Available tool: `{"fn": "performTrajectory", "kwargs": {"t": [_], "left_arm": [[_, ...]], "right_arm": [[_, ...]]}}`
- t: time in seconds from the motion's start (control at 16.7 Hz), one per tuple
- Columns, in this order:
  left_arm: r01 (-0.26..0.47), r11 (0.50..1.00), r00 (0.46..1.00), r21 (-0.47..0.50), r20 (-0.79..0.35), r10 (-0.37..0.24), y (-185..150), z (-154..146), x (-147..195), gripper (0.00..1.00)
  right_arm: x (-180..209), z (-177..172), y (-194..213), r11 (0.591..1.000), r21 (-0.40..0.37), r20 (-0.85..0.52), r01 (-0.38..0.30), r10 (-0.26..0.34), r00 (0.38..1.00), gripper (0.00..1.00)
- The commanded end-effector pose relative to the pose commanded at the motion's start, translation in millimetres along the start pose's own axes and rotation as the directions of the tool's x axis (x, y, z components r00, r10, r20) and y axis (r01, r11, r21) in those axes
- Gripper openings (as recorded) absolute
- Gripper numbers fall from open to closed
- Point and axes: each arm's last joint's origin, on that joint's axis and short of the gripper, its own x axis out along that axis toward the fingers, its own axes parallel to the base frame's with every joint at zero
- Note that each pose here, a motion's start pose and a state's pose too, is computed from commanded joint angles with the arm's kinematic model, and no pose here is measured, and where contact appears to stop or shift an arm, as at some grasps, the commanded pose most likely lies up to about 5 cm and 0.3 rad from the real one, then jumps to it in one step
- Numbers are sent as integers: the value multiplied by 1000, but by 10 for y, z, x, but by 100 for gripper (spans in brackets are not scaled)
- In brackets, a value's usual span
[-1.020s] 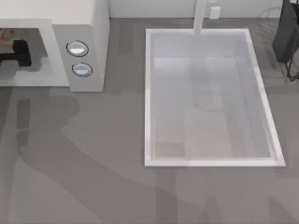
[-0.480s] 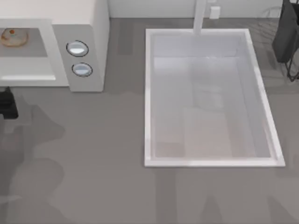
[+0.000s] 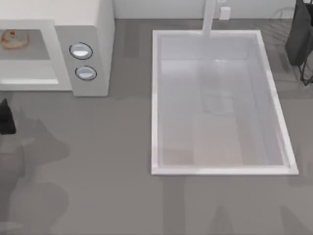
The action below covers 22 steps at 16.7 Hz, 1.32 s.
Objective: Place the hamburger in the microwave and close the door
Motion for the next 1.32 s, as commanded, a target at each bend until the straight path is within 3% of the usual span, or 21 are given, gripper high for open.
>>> {"fn": "performTrajectory", "kwargs": {"t": [0.18,0.84,1.32], "left_arm": [[-2,1000,1000,3,13,2,9,93,4,100],[1,1000,1000,-2,-7,-1,-2,901,-317,100],[2,1000,1000,0,-5,-2,-60,917,-387,100]], "right_arm": [[0,0,0,1000,0,0,0,0,1000,100],[0,0,0,1000,0,0,0,0,1000,100],[0,0,0,1000,0,0,0,0,1000,100]]}}
